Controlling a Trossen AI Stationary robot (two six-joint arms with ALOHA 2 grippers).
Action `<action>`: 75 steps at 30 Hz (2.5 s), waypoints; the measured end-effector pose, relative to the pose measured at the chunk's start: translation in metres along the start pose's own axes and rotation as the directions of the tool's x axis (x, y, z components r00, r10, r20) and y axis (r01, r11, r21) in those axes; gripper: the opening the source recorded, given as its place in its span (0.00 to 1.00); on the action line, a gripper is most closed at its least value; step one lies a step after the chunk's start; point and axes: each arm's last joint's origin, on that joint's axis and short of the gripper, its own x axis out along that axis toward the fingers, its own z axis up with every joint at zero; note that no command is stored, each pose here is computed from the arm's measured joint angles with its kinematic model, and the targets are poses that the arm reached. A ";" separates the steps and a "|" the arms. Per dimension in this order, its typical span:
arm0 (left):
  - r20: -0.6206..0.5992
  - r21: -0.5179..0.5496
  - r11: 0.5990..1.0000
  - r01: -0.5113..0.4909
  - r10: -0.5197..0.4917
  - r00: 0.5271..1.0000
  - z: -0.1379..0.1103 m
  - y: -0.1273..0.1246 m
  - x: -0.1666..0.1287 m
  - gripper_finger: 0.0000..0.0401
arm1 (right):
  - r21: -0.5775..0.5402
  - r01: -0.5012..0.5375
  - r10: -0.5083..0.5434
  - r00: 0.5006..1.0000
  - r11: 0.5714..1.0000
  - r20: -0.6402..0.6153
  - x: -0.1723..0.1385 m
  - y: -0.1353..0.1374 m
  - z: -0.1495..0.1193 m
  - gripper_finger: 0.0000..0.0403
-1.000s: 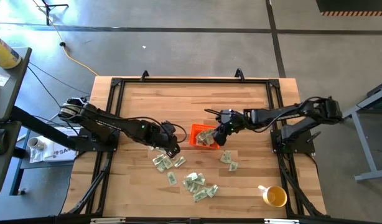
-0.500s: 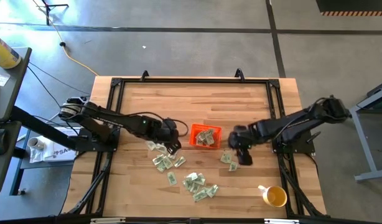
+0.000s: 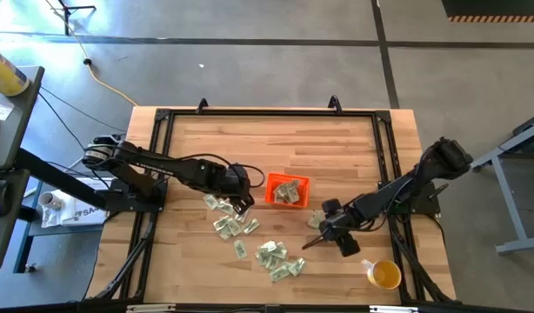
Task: Pick and place Stevia / Truvia into bins
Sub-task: Put the white stevia packet into the orange bin
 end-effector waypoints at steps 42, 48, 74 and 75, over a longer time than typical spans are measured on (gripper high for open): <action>0.071 -0.009 0.999 0.040 -0.039 0.997 0.001 0.012 -0.032 0.48 | 0.640 0.021 -0.305 0.891 0.768 0.337 -0.061 -0.075 0.028 0.03; 0.054 0.005 0.999 -0.042 0.041 0.998 -0.005 0.026 -0.045 0.48 | 0.662 0.047 -0.354 0.872 0.748 0.338 -0.052 -0.118 0.051 0.06; -0.219 0.212 0.962 0.174 -0.126 0.967 -0.066 0.093 0.026 0.48 | 0.561 0.090 -0.222 0.960 0.823 0.171 -0.069 -0.142 0.073 0.64; -0.227 0.245 0.953 0.177 -0.121 0.966 -0.067 0.093 0.028 0.48 | 0.560 0.092 -0.220 0.961 0.823 0.166 -0.069 -0.142 0.073 0.64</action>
